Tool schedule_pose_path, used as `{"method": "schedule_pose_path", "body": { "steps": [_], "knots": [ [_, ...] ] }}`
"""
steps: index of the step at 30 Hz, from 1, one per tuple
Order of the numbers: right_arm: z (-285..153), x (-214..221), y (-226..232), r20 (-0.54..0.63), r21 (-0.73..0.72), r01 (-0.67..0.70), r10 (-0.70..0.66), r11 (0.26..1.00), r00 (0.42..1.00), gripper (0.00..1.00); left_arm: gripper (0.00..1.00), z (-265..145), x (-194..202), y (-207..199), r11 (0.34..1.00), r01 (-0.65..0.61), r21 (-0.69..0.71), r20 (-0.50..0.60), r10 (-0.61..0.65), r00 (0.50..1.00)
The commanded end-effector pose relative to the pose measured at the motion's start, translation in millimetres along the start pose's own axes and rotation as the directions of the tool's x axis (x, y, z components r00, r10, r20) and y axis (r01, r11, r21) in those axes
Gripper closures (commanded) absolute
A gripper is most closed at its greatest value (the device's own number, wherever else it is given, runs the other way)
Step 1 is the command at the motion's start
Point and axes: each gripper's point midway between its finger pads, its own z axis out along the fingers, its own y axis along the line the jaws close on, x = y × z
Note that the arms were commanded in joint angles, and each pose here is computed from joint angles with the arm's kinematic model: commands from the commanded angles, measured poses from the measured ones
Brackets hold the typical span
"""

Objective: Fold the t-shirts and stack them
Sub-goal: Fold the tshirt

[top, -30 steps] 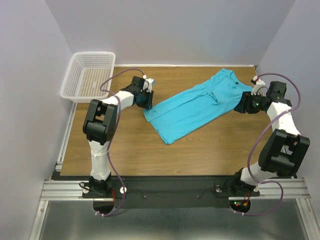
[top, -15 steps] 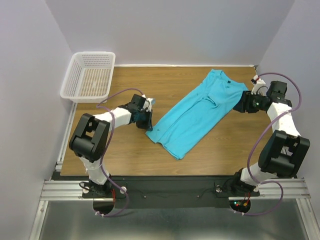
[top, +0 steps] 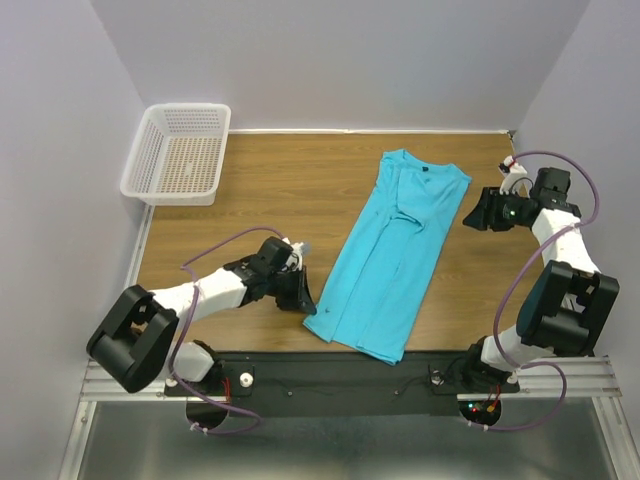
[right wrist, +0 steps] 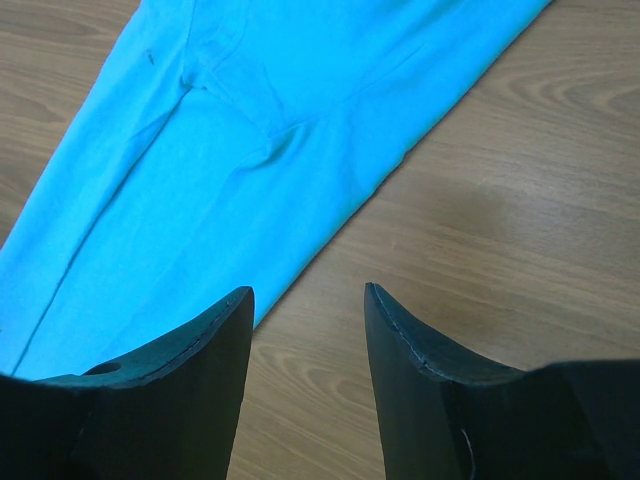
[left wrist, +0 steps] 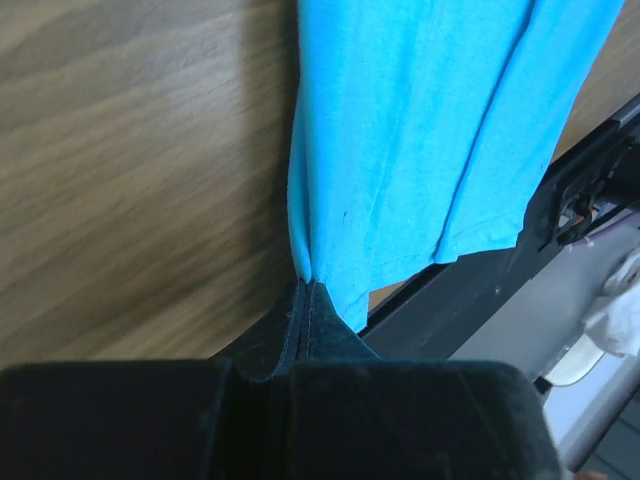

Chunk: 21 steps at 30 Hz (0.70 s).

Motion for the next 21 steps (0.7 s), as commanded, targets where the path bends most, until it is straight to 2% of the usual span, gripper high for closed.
{"method": "schedule_pose_path", "body": {
  "steps": [1,2,3,4,6,9,14,17,20,21],
  "knots": [
    [4,-8,-1,0.038,-0.021,0.028,-0.027,0.999,0.999,0.46,0.93,-10,-4,-12,0.997,0.067,0.029,0.057,-0.069,0.996],
    [4,-7,-2,0.036,-0.022,0.026,-0.025,0.999,0.999,0.46,0.85,-15,-19,-10,0.998,0.06,-0.012,0.123,-0.058,0.991],
    [6,-4,-2,0.03,-0.024,0.023,-0.022,0.999,0.999,0.46,0.6,-25,-27,-12,0.998,0.051,-0.03,0.164,-0.045,0.985],
    [6,-4,-3,0.027,-0.022,0.02,-0.02,1.0,0.999,0.46,0.5,-31,-36,-13,0.998,0.045,-0.052,0.205,-0.034,0.978],
    [7,-2,-5,0.022,-0.017,0.018,-0.018,1.0,1.0,0.46,0.4,-48,-66,-20,0.995,0.005,-0.098,0.309,0.026,0.951],
    [9,-1,-8,0.017,-0.012,0.019,-0.018,1.0,1.0,0.46,0.38,-59,-103,-27,0.99,-0.045,-0.132,0.381,0.093,0.92],
    [12,-1,-11,0.02,-0.009,0.012,-0.012,1.0,1.0,0.46,0.37,-59,-177,-52,0.98,-0.192,-0.061,0.458,0.198,0.866],
    [15,-2,-13,0.023,-0.007,0.003,-0.003,1.0,1.0,0.46,0.37,-31,-251,-79,0.959,-0.284,-0.013,0.465,0.257,0.847],
    [15,-5,-14,0.036,0.001,-0.001,0.001,1.0,0.999,0.46,0.37,-6,-287,-101,0.937,-0.345,0.063,0.446,0.283,0.849],
    [14,-7,-13,0.041,0.004,-0.002,0.002,1.0,0.999,0.46,0.37,10,-311,-109,0.93,-0.358,0.079,0.452,0.287,0.845]
  ]
}}
